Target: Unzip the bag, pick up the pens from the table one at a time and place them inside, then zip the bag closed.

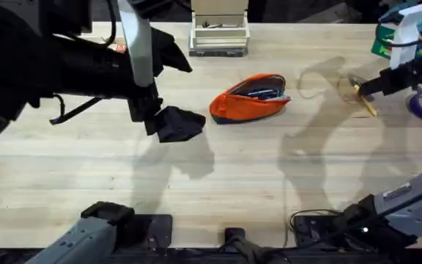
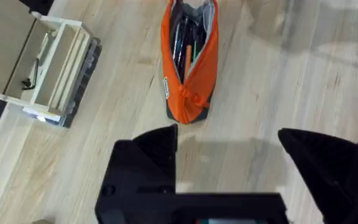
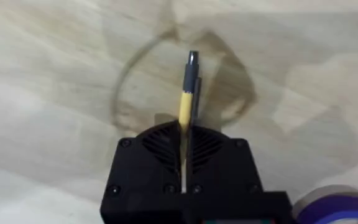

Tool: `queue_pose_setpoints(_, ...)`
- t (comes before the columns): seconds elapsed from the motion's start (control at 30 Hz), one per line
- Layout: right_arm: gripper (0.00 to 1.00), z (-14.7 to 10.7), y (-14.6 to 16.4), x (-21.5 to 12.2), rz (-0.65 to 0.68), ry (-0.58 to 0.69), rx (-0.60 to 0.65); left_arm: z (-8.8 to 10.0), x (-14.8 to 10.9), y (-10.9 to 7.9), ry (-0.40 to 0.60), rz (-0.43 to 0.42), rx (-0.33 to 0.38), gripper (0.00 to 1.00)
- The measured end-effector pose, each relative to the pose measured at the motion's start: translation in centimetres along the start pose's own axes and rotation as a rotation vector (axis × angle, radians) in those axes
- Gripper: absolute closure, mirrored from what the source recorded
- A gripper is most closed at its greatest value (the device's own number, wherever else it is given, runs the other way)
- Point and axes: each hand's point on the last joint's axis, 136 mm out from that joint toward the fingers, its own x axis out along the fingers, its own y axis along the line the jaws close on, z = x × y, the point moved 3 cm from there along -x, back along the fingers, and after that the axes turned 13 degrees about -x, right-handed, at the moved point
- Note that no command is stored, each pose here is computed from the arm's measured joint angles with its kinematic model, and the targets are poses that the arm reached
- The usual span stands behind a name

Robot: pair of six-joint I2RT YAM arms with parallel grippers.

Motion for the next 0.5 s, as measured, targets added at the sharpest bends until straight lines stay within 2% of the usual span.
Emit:
queue_pose_setpoints(0.2,0.971,-0.1,1.6,-1.2,0.031,0.009,0.014,0.0,0.0,0.0,0.0,0.0,0.0,0.007)
queue_pose_setpoints(0.5,0.97,2.6,2.8,-8.0,-0.056,-0.102,-0.038,0.0,0.0,0.0,0.0,0.0,0.0,0.007)
